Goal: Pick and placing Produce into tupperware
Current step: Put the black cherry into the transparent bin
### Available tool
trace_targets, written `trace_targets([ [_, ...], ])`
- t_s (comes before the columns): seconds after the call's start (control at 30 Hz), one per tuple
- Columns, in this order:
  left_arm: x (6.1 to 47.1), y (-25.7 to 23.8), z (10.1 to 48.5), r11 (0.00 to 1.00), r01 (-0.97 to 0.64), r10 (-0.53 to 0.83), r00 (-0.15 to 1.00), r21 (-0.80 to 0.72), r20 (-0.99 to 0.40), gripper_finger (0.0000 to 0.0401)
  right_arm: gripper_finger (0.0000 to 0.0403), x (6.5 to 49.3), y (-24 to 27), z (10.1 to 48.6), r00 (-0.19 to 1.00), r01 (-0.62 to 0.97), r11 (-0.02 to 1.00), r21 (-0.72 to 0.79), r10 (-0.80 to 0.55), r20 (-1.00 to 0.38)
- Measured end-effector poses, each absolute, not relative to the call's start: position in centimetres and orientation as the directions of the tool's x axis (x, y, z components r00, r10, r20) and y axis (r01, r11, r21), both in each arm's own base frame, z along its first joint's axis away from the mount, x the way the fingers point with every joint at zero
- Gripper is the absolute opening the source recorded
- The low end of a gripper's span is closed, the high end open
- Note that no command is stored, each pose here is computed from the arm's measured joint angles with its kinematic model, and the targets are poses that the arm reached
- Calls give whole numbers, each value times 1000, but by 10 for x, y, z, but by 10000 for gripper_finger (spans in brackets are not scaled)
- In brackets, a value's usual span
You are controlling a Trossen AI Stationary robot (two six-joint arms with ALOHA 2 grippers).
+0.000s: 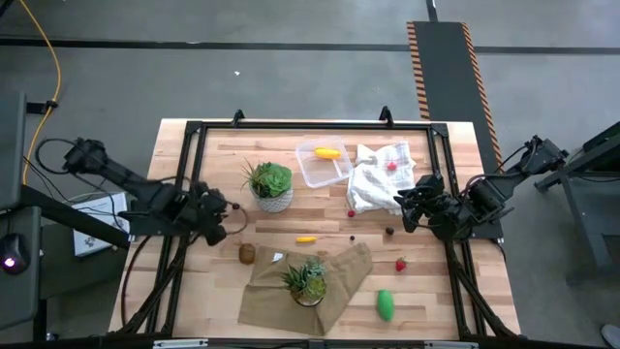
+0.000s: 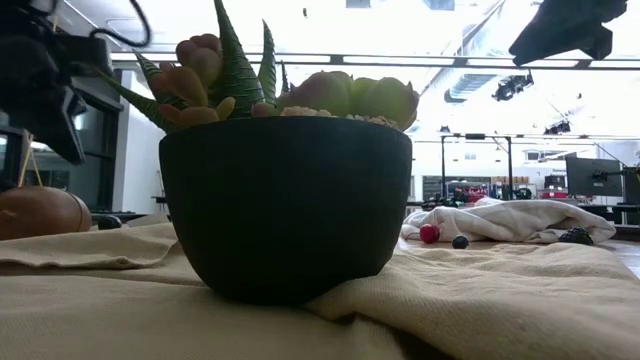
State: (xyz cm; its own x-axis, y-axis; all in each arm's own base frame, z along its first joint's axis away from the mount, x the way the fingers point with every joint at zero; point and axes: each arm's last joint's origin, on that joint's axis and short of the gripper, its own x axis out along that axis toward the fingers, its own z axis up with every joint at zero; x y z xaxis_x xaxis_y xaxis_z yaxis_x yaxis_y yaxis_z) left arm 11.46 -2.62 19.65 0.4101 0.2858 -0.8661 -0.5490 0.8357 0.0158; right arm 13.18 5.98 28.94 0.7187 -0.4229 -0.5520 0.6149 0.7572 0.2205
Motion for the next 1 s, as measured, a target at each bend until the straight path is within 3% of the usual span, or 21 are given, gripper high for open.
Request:
trace_targets([
  [0.63,124,10,195,783,-611,142,364,-121,-920,62,94,132,60,290,721,611,761,218,-421,-550],
  [0.87,125,9,200,779,-575,-16,382,-251,-924,62,94,132,60,290,721,605,768,210,-417,-553],
  [1.0,125,9,210,787,-559,-29,387,-260,-922,62,94,132,60,290,721,602,772,203,-417,-554],
])
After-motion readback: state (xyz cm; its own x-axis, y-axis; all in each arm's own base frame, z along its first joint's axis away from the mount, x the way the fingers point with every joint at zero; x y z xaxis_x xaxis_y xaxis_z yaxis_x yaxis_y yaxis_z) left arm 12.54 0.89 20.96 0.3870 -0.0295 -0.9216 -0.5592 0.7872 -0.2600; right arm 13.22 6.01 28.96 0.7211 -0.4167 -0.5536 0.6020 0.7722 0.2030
